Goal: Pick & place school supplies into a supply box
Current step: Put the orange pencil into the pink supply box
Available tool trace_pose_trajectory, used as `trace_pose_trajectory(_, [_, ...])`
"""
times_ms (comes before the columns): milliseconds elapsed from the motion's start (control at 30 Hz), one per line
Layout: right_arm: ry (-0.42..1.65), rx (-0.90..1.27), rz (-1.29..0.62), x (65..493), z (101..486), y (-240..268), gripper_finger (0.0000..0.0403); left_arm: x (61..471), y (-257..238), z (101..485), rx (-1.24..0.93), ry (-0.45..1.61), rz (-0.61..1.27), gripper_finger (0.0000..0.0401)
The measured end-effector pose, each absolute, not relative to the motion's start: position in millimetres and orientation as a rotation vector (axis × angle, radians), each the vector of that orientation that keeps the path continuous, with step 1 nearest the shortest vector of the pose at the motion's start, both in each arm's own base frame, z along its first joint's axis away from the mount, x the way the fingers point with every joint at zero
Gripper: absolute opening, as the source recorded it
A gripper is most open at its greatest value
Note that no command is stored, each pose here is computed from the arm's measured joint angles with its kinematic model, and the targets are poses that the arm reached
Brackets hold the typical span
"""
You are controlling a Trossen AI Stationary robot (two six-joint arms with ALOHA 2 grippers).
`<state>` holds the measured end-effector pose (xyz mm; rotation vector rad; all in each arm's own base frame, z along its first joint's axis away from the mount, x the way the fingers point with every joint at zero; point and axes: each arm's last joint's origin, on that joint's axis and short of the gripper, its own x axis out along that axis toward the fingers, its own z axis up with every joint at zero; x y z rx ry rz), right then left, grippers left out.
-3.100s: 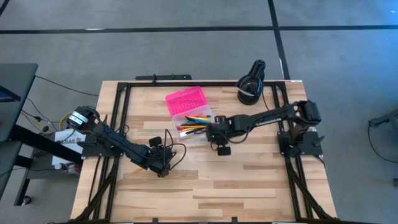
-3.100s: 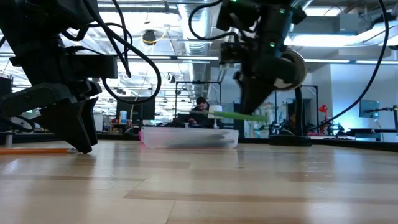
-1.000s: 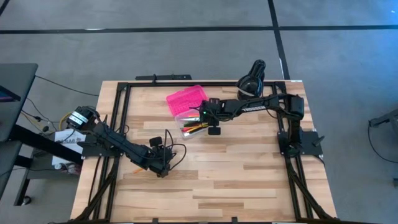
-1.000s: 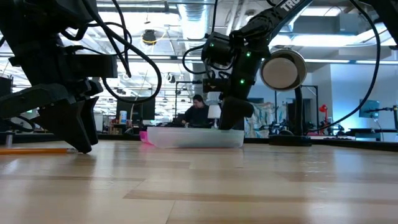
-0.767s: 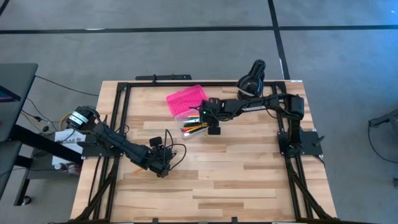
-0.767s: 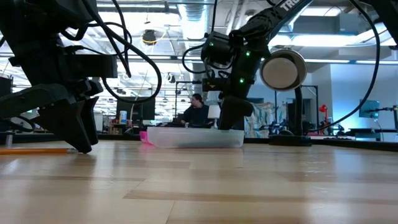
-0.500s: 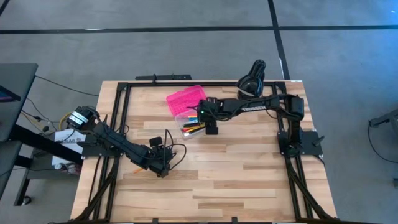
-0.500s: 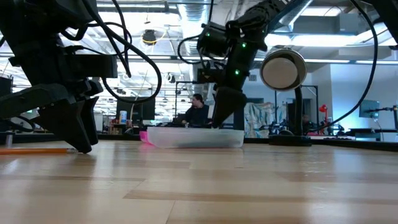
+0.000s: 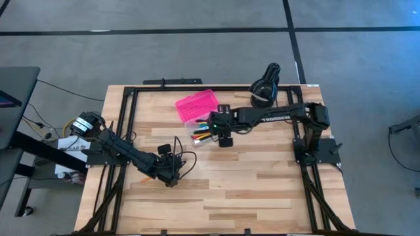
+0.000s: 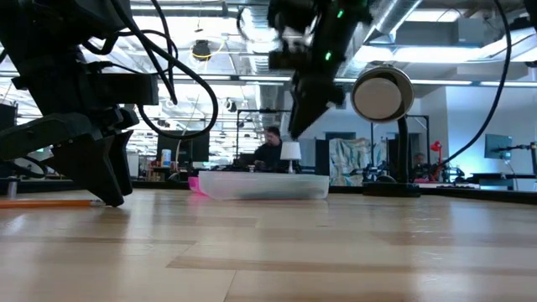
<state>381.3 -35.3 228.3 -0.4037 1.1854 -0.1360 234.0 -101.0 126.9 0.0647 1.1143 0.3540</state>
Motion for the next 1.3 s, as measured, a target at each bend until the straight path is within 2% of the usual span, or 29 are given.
trace_pose_trajectory(333, [1.048, -0.382, 0.058, 344, 268, 30, 0.015, 234, -101, 127, 0.054, 1.103, 0.367, 0.0169])
trace_pose_trajectory(633, [0.915, -0.41, 0.135, 296, 257, 55, 0.0135, 235, -101, 128, 0.057, 1.085, 0.377, 0.0169])
trace_pose_trajectory(1033, [0.535, -0.373, 0.152, 243, 238, 60, 0.0123, 250, -106, 142, 0.15, 1.018, 0.311, 0.0169])
trace_pose_trajectory(1167, [0.439, -0.383, 0.208, 238, 225, 65, 0.0122, 252, -106, 148, 0.139, 1.08, 0.291, 0.0169])
trace_pose_trajectory(1300, [0.412, -0.37, 0.25, 237, 215, 68, 0.0123, 248, -102, 149, 0.035, 1.204, 0.288, 0.0169])
